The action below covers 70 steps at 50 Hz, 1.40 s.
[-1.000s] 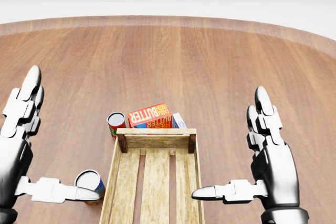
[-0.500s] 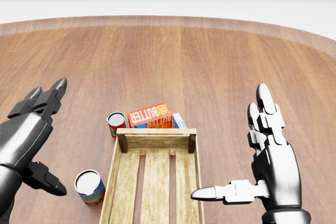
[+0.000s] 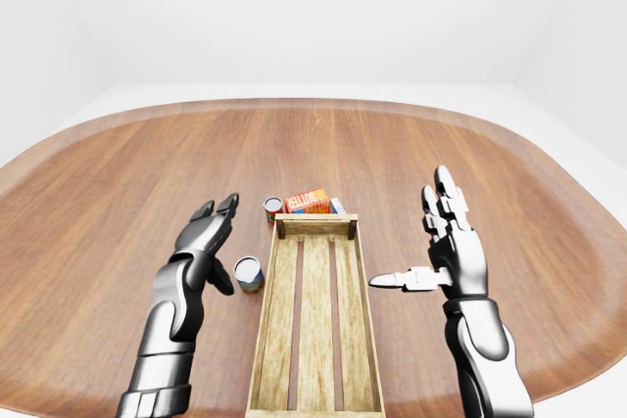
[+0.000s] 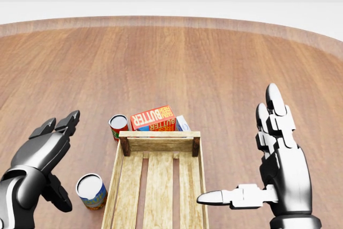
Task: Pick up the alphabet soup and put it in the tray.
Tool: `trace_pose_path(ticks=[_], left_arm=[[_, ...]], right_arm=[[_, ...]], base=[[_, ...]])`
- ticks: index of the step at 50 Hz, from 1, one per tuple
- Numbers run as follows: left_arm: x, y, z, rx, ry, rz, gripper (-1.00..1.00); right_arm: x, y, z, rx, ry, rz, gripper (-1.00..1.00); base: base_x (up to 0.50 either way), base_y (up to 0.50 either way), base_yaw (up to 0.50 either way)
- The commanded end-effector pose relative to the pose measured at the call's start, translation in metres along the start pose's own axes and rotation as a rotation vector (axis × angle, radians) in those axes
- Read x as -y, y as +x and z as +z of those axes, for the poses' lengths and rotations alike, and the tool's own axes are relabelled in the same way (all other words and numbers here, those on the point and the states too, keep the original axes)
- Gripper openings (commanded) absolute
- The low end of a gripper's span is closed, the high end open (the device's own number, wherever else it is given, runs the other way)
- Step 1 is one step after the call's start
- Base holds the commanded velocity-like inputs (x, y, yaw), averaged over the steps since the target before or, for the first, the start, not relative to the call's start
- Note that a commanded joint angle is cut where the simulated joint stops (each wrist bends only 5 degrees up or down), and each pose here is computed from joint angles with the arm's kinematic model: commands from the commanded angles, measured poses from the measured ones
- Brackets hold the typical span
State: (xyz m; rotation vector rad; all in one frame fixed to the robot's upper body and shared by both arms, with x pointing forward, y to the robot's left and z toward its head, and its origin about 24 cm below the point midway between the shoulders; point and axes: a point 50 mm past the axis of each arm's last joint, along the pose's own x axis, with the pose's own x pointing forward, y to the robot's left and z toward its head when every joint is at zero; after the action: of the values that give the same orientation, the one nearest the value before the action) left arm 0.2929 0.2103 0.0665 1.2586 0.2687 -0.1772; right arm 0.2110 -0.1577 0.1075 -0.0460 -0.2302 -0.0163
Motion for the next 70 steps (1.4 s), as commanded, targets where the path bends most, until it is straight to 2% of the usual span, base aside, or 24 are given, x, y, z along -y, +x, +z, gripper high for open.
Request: trace_pose_path(ticks=[1,11,28,41,45,70], left_arm=[[0.031,0.016,-0.006,-0.026,-0.005,-0.075,1.00],[0.053,0.024,-0.008,-0.030,0.000,-0.116,1.00],[0.070,0.041,-0.010,-0.051,-0.011,-0.156,1.00],[0.086,0.047,-0.013,-0.074,0.017,-0.185,1.00],[0.093,0.047,-0.016,-0.106,0.050,-0.178,1.00],[0.089,0.052,-0.019,-0.133,0.049,-0.172,1.00]], right_arm=[[0.001,-0.001,0.000,0.001,0.001,-0.006,1.00],[0.003,-0.001,0.000,0.000,0.003,-0.012,1.00],[0.003,-0.001,0.001,0.004,0.006,-0.013,1.00],[0.004,-0.002,0.001,0.004,0.008,-0.016,1.00],[0.004,-0.002,0.002,0.005,0.008,-0.016,1.00],[0.002,0.001,-0.004,-0.014,0.009,-0.010,1.00]], base=[[0.00,0.00,0.00],[0.00,0.00,0.00],[0.00,0.00,0.00],[0.00,0.00,0.00],[0.00,0.00,0.00],[0.00,0.00,0.00]])
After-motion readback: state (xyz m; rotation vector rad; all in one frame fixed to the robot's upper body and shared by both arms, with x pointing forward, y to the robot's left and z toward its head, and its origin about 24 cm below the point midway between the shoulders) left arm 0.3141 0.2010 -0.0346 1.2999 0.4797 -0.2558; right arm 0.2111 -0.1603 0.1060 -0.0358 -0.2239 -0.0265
